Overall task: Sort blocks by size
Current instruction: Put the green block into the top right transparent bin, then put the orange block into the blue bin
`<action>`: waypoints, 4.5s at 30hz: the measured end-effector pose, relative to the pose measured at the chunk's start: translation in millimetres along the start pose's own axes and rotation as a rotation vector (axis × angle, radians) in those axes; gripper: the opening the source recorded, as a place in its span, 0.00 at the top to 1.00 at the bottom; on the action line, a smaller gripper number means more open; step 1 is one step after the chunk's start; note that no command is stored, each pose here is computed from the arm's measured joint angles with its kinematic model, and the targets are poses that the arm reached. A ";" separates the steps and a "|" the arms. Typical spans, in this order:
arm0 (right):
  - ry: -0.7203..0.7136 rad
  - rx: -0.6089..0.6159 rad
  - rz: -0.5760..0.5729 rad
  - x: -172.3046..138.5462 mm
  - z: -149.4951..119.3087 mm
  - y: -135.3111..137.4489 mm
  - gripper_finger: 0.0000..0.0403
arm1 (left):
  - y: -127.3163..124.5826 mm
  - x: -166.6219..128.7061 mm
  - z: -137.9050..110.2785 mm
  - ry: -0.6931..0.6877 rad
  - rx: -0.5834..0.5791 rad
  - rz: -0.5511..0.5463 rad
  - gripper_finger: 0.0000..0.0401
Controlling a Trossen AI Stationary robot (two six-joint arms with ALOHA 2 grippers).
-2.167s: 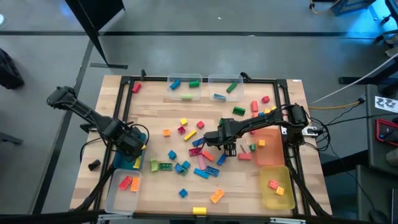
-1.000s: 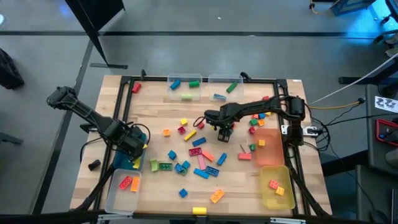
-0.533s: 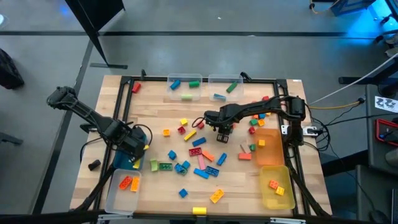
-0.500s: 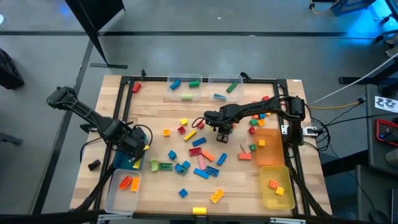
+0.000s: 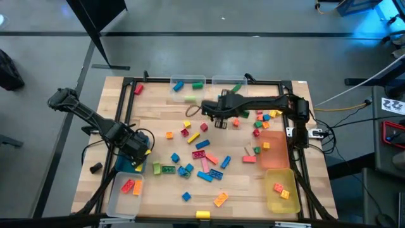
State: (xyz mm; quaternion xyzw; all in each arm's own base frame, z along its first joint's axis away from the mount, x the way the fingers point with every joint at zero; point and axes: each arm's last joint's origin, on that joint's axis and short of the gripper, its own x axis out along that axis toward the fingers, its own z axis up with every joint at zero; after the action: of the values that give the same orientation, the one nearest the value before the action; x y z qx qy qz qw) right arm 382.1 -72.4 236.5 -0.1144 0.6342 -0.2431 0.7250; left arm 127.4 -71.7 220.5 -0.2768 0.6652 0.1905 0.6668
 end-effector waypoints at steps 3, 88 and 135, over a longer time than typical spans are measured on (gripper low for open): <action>-0.035 -0.008 -0.103 -1.6 7.3 -19.8 0.73 | -1.1 0.0 0.5 -0.005 -0.001 -0.011 0.48; -0.191 0.136 0.512 -101.5 -174.6 94.9 0.61 | -33.1 -18.2 85.8 -0.814 0.330 0.116 0.48; -0.028 0.005 0.530 -26.7 -186.5 161.8 0.72 | -33.3 -18.6 85.9 -0.818 0.327 0.112 0.48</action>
State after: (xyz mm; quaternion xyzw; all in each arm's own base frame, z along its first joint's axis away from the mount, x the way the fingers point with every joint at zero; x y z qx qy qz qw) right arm 231.7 105.8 151.2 0.0542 0.6313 -0.0446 0.7724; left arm 214.4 -41.9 239.6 -0.0330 0.3819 0.2124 0.8989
